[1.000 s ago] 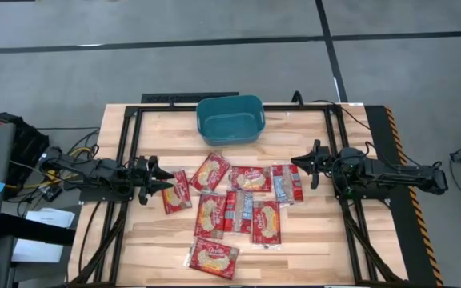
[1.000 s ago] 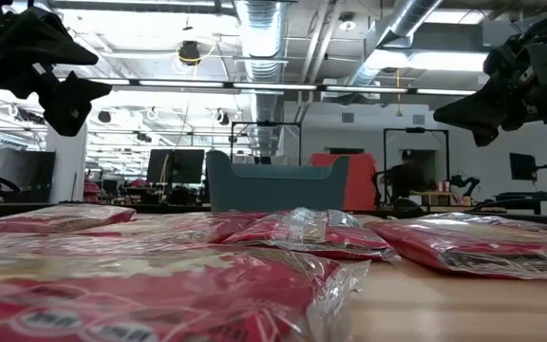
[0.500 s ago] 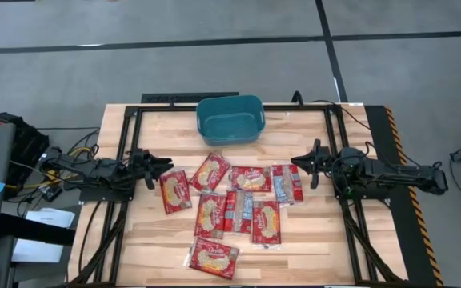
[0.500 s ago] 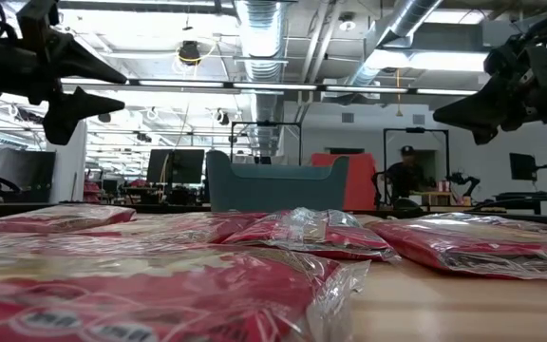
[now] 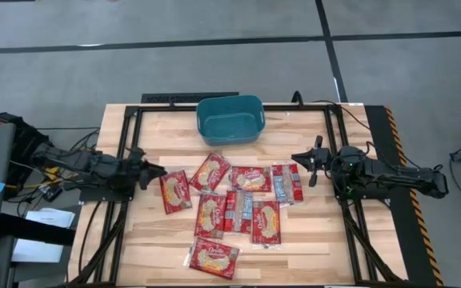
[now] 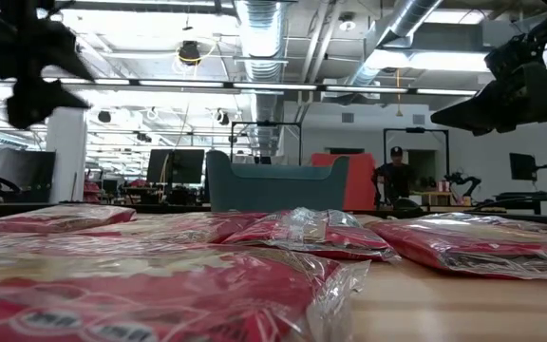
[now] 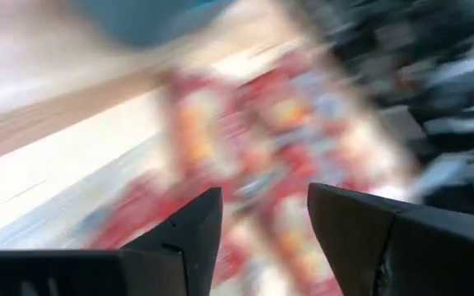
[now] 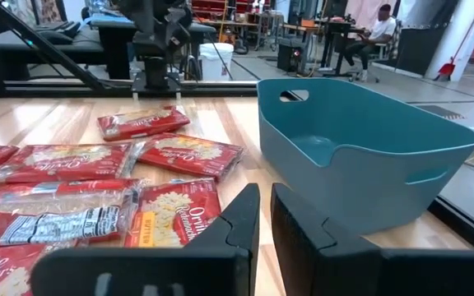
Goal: Sort popcorn bags into baskets
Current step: Put the red popcorn bag into the blue bin
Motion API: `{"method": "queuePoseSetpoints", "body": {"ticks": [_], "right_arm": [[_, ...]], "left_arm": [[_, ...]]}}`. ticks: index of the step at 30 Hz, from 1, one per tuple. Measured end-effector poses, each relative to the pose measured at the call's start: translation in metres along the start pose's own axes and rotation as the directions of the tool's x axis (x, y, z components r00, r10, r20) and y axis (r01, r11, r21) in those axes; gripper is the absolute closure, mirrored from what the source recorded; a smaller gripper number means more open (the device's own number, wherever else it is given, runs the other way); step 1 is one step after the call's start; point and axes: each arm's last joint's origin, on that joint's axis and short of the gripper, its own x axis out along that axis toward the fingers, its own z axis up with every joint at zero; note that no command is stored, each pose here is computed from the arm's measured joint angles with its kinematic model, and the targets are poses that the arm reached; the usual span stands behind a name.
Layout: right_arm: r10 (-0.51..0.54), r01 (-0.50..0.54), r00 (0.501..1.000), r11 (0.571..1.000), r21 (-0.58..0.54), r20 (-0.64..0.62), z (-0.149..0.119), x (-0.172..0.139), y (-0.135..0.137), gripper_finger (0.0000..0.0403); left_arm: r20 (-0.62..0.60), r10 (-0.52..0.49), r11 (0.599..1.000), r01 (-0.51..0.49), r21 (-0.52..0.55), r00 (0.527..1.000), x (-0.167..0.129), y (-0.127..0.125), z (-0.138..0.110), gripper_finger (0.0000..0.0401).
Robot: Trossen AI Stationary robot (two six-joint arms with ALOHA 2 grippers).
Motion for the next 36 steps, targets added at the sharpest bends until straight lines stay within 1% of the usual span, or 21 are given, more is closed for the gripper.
{"method": "queuePoseSetpoints", "body": {"ticks": [1,3,6,7,9,11,13,15,17,19,20,22,25,28,31,33,36], "right_arm": [[0.0,0.0,1.0,1.0,0.0,0.0,0.0,0.0,0.0,0.0343],[0.0,0.0,1.0,1.0,0.0,0.0,0.0,0.0,0.0,0.0343],[0.0,0.0,1.0,1.0,0.0,0.004,0.0,0.0,0.0,0.0343],[0.0,0.0,1.0,1.0,0.001,0.006,0.001,0.0,0.0,0.0343],[0.0,0.0,1.0,1.0,0.022,0.008,0.001,0.0,0.0,0.0343],[0.0,-0.001,1.0,0.996,0.089,0.011,0.002,0.0,0.0,0.0343],[0.0,-0.002,1.0,0.986,0.168,0.013,0.003,0.0,0.0,0.0343],[0.0,-0.003,1.0,0.971,0.237,0.015,0.003,0.0,0.0,0.0343],[0.001,-0.005,1.0,0.956,0.292,0.015,0.003,0.0,0.0,0.0343],[0.001,-0.005,1.0,0.945,0.328,0.012,0.003,0.0,0.0,0.0343],[0.003,-0.007,1.0,0.94,0.34,0.012,0.003,0.0,0.0,0.0343],[0.004,-0.007,1.0,0.937,0.349,0.011,0.003,0.0,0.0,0.0343],[0.004,-0.007,1.0,0.937,0.35,0.01,0.003,0.0,0.0,0.0343],[0.004,-0.007,1.0,0.936,0.351,0.01,0.003,0.0,0.0,0.0343],[0.004,-0.007,1.0,0.936,0.352,0.009,0.003,0.0,0.0,0.0343],[0.004,-0.007,1.0,0.936,0.352,0.01,0.003,-0.001,0.0,0.0343],[0.003,-0.006,1.0,0.936,0.352,0.01,0.003,-0.001,0.0,0.0343]], "left_arm": [[-0.039,0.069,0.998,-0.069,0.005,0.997,-0.002,-0.002,0.003,0.0236],[-0.1,0.195,0.981,-0.192,0.033,0.976,-0.002,-0.006,0.007,0.024],[-0.158,0.368,0.93,-0.365,0.046,0.916,0.009,-0.009,0.006,0.0238],[-0.175,0.399,0.916,-0.398,0.042,0.9,0.014,-0.01,0.005,0.0234],[-0.229,0.426,0.902,-0.43,0.034,0.875,0.026,-0.011,0.002,0.0221],[-0.301,0.453,0.883,-0.469,0.02,0.839,0.038,-0.008,-0.004,0.0203],[-0.342,0.5,0.85,-0.527,0.016,0.796,0.05,-0.004,-0.01,0.0179],[-0.36,0.56,0.803,-0.596,0.013,0.746,0.059,0.001,-0.013,0.0153],[-0.37,0.619,0.745,-0.667,-0.004,0.693,0.065,0.006,-0.015,0.0129],[-0.38,0.657,0.691,-0.722,-0.042,0.651,0.071,0.01,-0.016,0.011],[-0.39,0.665,0.673,-0.738,-0.059,0.637,0.074,0.011,-0.017,0.0103],[-0.403,0.653,0.671,-0.736,-0.084,0.641,0.08,0.01,-0.019,0.0095],[-0.417,0.617,0.695,-0.71,-0.108,0.667,0.091,0.007,-0.021,0.0093],[-0.423,0.619,0.69,-0.715,-0.111,0.662,0.101,0.007,-0.025,0.0096],[-0.424,0.58,0.716,-0.684,-0.142,0.695,0.115,0.005,-0.029,0.01],[-0.437,0.554,0.73,-0.666,-0.154,0.708,0.125,0.004,-0.033,0.0102],[-0.435,0.497,0.761,-0.618,-0.197,0.751,0.137,0.008,-0.043,0.0108]]}}
